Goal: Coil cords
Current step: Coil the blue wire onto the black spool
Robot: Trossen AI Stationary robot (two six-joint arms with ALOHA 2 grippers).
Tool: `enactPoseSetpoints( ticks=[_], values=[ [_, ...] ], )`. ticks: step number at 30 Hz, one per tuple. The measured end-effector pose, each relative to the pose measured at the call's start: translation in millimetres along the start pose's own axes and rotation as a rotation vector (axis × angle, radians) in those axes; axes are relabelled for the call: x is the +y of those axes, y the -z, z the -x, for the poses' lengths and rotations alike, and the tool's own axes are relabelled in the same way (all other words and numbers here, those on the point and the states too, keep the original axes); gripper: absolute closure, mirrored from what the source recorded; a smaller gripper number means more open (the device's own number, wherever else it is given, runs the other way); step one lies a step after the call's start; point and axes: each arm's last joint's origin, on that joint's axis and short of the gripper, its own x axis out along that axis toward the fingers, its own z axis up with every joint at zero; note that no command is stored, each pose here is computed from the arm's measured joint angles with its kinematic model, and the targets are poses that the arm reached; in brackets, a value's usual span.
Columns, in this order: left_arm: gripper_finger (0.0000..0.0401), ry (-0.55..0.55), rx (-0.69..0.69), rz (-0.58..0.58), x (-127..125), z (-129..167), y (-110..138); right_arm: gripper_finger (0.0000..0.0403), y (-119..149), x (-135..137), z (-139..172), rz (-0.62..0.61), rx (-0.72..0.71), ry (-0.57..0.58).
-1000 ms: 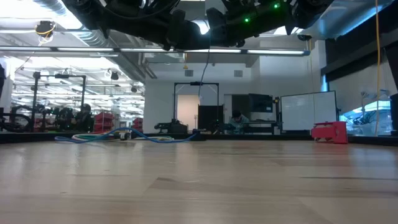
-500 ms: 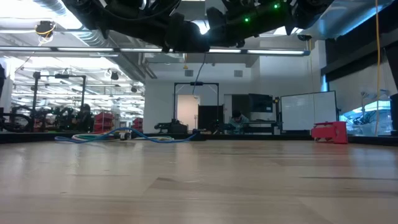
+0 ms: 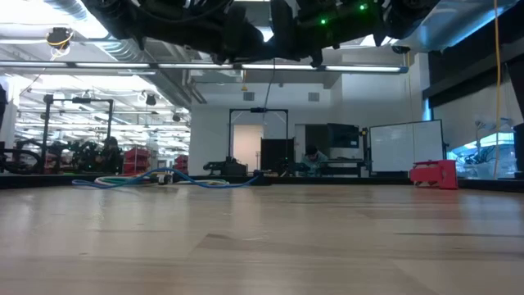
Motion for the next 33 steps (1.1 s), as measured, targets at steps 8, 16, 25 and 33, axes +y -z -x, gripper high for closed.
enactPoseSetpoints(
  ticks=[8, 16, 25, 33],
  values=[
    [0.029, 0.04, 0.03, -0.096, -10.5, 4.2, 0.4, 0.0398, 1.1, -0.2, 0.2, 0.033, 0.011, 0.03],
    [0.029, 0.026, 0.09, -0.113, -14.5, 11.3, -0.2, 0.0397, -0.8, -0.9, -0.3, 0.037, 0.001, 0.048],
    [0.029, -0.111, 0.158, -0.147, -13.3, -0.4, 16.6, 0.0397, -0.5, -1.0, -0.3, 0.041, 0.004, 0.051],
    [0.029, -0.095, 0.127, -0.164, -28.2, 11.4, 4.4, 0.0397, 0.7, -0.9, -0.2, 0.053, 0.014, 0.047]
  ],
)
